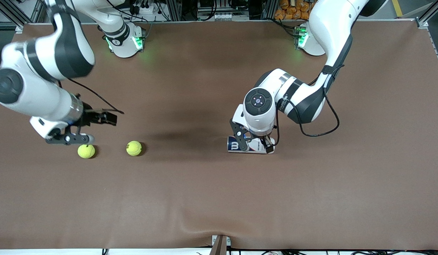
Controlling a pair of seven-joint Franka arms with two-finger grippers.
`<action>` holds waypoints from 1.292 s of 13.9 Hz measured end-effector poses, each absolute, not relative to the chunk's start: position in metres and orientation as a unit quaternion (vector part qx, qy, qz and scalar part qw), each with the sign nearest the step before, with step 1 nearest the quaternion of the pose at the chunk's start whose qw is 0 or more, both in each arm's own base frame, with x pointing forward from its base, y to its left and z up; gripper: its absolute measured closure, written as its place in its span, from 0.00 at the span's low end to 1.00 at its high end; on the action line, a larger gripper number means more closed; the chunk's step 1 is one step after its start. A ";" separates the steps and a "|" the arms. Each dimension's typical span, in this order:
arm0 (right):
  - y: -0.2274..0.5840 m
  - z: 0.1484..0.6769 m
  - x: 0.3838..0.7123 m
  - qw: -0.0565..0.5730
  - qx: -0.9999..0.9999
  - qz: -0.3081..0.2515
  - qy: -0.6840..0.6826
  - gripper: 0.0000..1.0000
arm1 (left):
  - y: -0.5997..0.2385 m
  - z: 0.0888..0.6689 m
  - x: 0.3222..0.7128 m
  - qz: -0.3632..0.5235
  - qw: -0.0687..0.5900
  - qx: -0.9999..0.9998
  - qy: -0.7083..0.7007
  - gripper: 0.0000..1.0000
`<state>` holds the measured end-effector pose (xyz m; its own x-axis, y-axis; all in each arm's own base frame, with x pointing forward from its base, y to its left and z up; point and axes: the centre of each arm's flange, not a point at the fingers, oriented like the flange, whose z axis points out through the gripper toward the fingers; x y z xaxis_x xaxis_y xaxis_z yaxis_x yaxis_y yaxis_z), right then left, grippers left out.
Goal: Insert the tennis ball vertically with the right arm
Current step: 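Grasp the can with the left gripper while the right gripper reaches a ball, then close the right gripper on the tennis ball and lift it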
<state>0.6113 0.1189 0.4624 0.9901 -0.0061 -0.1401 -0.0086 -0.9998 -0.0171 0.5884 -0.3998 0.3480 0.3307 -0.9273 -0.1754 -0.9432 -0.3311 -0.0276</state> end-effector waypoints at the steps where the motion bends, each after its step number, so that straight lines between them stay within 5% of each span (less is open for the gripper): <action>1: 0.120 0.447 0.617 0.009 -0.998 0.070 0.004 0.00 | -0.401 0.346 0.588 0.065 0.062 -0.812 0.577 0.00; 18: 0.149 0.233 0.624 -0.025 -0.998 0.057 -0.006 0.00 | -0.443 0.237 0.563 0.107 0.115 -0.704 0.693 0.00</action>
<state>0.6236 0.1488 0.2325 0.9934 0.0095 -0.1143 0.0151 -0.9987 0.0486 0.5633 -0.4426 0.2373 0.0177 -0.9506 -0.3100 -0.9998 -0.0142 -0.0136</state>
